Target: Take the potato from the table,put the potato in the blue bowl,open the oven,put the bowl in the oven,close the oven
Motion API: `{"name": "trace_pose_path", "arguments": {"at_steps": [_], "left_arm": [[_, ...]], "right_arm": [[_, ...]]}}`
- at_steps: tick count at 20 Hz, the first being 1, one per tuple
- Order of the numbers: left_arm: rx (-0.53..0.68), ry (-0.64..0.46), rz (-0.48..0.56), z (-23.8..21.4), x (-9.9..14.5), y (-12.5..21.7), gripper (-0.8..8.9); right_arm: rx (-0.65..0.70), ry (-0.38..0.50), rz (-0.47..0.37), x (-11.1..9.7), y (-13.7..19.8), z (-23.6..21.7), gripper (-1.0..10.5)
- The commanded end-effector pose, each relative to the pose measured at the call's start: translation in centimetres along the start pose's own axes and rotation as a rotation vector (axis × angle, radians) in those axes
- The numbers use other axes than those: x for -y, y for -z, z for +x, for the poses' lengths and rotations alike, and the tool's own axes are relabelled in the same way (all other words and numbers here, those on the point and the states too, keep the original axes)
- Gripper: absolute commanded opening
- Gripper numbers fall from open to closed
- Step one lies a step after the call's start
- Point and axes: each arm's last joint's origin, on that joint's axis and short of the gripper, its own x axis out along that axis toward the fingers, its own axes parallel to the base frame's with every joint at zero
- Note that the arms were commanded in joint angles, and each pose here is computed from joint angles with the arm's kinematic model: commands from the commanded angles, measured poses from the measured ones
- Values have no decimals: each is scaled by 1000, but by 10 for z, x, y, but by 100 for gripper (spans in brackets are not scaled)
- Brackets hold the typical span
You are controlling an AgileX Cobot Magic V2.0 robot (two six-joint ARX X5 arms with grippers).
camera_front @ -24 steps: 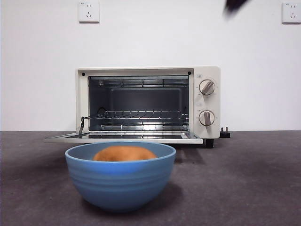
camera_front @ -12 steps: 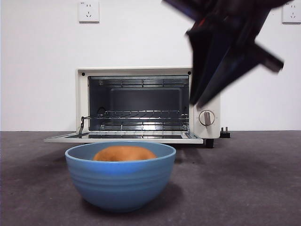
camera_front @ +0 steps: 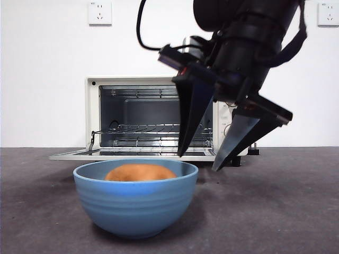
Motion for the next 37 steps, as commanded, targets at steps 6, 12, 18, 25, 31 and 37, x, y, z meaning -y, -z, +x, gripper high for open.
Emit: {"name": "trace_pose_path", "arguments": {"at_steps": [6,12,18,25,31,37], "left_arm": [[39,4,11,-1,1,-3,-6],[40,4,11,-1,1,-3,-6],[36,4,11,-1,1,-2,-6],[35,4,27,-1,1,-2,-6],[29,3,31,-1,1,-2,-6],[26,2,36,-1,1,-1,-6]], "right_arm": [[-47,5,38,3,-2,23,252],[-95,22,38,3,-1,39,75],[-74,11,75,-6,-7,32,-15],[92,53,97,-32,-49,-19,-17],[236,23,318,-18,-84,-56,-16],[205,118,458,-6,-131,-55,-16]]}}
